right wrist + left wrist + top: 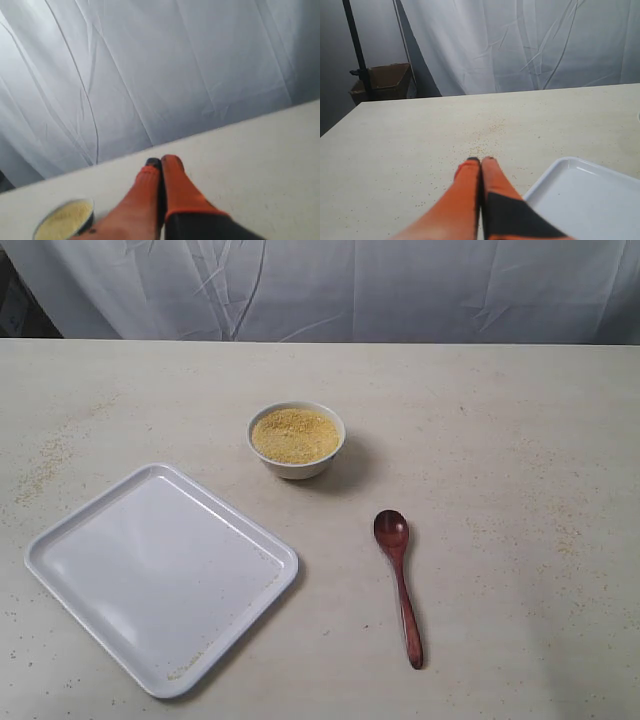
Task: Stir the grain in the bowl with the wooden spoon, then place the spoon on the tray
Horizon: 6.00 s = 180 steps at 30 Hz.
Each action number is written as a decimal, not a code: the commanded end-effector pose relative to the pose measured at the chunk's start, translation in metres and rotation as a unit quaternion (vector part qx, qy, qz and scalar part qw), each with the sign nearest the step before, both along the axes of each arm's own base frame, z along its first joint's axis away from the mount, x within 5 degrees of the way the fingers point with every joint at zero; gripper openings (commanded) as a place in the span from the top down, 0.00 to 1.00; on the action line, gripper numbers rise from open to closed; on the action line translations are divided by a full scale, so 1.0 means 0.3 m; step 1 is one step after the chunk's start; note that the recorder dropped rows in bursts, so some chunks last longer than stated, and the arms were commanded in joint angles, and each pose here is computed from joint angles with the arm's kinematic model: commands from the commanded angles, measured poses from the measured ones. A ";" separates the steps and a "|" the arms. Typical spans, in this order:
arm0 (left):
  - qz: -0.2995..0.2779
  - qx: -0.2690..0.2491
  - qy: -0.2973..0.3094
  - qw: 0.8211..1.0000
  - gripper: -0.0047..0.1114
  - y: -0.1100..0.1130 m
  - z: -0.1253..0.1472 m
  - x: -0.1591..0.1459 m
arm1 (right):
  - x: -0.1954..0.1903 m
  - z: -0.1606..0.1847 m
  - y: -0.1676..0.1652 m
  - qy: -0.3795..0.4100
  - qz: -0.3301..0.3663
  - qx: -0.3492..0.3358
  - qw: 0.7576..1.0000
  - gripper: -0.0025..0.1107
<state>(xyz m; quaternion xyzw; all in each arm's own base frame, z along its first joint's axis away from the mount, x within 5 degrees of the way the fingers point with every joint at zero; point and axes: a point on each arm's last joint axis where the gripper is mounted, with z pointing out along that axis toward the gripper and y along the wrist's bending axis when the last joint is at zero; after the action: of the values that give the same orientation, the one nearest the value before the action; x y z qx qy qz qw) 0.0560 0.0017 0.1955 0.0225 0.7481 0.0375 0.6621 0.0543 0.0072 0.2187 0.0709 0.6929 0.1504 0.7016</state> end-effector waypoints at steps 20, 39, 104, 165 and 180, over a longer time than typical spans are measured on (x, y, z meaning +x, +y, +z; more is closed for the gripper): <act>-0.003 -0.001 -0.003 1.000 0.96 -0.001 -0.002 0.000 | 0.429 -0.095 0.400 0.459 0.292 -0.124 0.830 0.79; -0.003 -0.001 -0.003 1.000 0.96 -0.001 -0.002 0.000 | 0.538 -0.376 0.520 0.523 0.325 -0.341 0.710 0.86; -0.003 -0.001 -0.004 1.000 0.96 -0.001 -0.002 0.000 | 0.961 -0.281 0.900 0.329 0.143 -0.808 0.467 0.99; -0.003 -0.001 -0.004 1.000 0.96 -0.001 -0.002 0.000 | 0.919 -0.121 0.979 0.322 0.105 -0.809 0.480 0.99; -0.003 -0.001 -0.004 1.000 0.96 -0.001 -0.002 0.000 | 0.794 0.053 1.082 0.351 0.304 -0.500 0.731 0.99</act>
<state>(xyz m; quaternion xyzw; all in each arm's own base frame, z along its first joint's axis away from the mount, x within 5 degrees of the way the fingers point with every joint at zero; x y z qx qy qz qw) 0.0560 0.0017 0.1955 0.0225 0.7481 0.0375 0.6621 0.3011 0.3178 0.2259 -0.4869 0.8246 -0.1681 0.2339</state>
